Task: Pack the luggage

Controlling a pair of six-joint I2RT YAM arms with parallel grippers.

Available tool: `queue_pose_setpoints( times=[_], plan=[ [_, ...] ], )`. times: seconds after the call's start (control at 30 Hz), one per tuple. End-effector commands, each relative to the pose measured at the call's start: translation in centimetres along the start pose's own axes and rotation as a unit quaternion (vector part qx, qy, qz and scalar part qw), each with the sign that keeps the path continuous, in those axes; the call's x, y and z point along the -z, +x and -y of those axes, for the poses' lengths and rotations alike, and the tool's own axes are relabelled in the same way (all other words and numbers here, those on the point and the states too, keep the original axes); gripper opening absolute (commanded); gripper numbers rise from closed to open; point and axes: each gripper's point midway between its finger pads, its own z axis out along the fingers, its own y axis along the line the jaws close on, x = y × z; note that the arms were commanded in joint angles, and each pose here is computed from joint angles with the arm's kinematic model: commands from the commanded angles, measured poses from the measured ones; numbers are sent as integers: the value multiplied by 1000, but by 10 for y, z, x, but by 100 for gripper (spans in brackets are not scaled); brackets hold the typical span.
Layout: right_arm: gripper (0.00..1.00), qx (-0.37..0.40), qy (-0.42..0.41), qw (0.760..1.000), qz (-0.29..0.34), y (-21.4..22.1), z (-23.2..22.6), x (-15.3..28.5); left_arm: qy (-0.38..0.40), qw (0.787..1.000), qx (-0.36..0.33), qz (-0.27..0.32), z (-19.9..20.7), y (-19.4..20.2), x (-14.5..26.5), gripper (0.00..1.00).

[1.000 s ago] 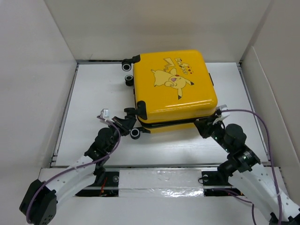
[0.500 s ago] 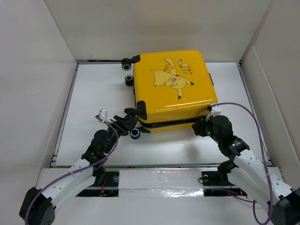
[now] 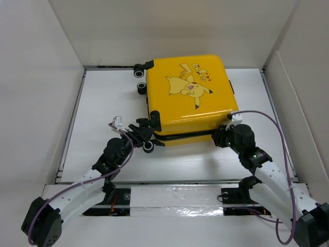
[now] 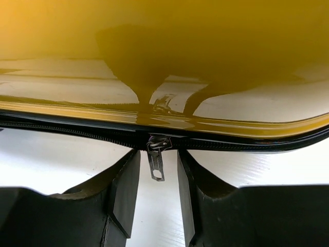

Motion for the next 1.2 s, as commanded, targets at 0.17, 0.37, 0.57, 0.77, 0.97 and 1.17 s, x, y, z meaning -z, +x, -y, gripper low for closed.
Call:
queue_pose_setpoints(
  times=[0.17, 0.37, 0.57, 0.77, 0.97, 1.17],
  plan=[
    [42, 9, -25, 998, 59, -39, -12, 5, 38, 995, 27, 89, 27, -42, -1, 58],
    [42, 13, -41, 997, 57, -36, -17, 9, 56, 992, 55, 99, 27, -43, 12, 61],
    [42, 13, -50, 997, 59, -35, -20, 9, 38, 990, 73, 114, 24, -51, 17, 61],
    [42, 15, -56, 997, 59, -36, -22, 8, -1, 993, 60, 101, 21, -51, 2, 63],
    [42, 17, -65, 996, 52, -32, -25, 8, 2, 990, 70, 123, 23, -61, -6, 72],
    [41, 16, -68, 996, 50, -30, -25, 10, 11, 985, 87, 145, 30, -71, -14, 78]
  ],
)
